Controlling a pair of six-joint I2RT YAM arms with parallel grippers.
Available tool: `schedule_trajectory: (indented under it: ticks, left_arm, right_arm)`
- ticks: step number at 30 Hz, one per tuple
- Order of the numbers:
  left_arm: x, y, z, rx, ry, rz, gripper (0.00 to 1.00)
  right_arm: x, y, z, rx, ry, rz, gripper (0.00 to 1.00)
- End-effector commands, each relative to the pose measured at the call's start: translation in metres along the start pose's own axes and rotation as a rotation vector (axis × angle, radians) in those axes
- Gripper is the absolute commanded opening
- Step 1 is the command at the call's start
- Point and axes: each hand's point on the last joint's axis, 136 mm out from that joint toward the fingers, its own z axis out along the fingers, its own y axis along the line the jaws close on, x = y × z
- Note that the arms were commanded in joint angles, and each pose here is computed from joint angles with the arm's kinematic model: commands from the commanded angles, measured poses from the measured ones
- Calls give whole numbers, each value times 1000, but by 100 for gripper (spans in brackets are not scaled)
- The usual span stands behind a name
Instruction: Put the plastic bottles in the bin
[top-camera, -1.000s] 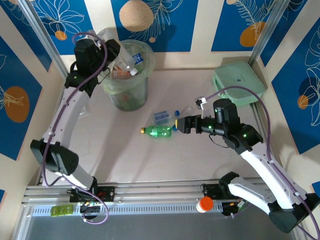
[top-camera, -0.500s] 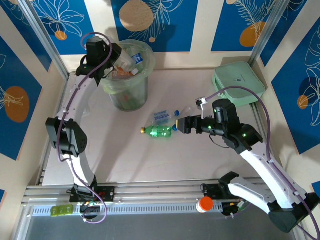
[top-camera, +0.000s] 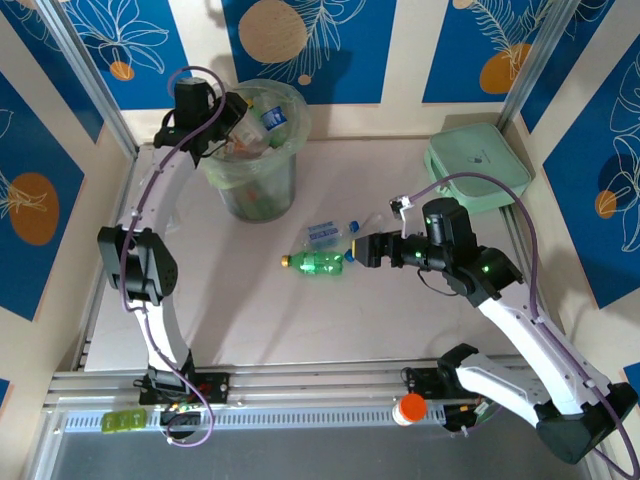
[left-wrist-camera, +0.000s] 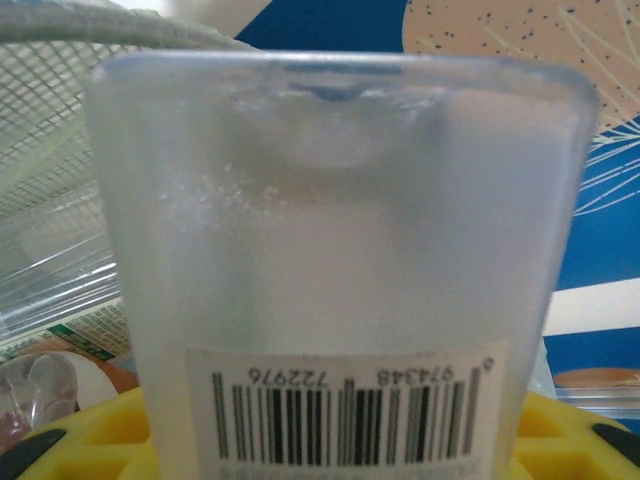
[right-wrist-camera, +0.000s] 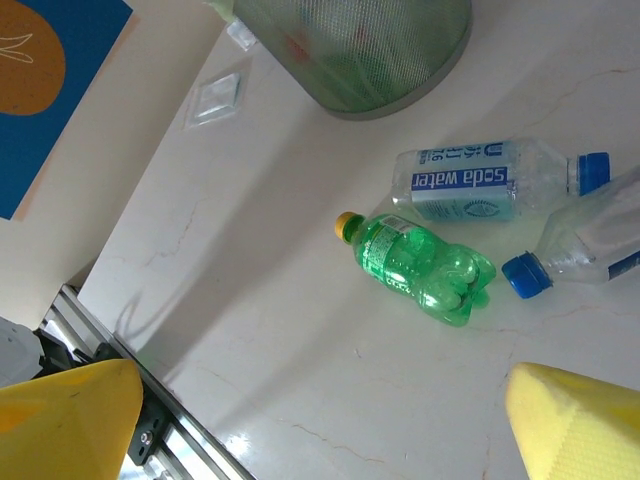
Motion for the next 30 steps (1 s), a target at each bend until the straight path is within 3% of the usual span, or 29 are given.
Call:
schedule_trajectory:
  ticks: [1,9,23,25,29,30]
  left_arm:
    - [-28,-19,-29,33,-60,76,55]
    - [-44,-21,-44,72,-35,53,63]
    - [-27,-27,-44,144,90,72,72]
    - [-32,-25,-51,112,68,104,85]
    - [-42,-23,-65,48,22,179,88]
    - [-45,-20,-69,23,11,194,96]
  right_arm:
    - [3,-3,5,-6,11,-10,94]
    - [0,0,5,-19,7,-8,94]
    - [6,-2,-1,-4,14,-6,95]
    - [6,-1,-2,-6,15,-6,95]
    - [7,-1,-4,-3,14,-7,95]
    - [7,-1,-4,-3,16,-7,95]
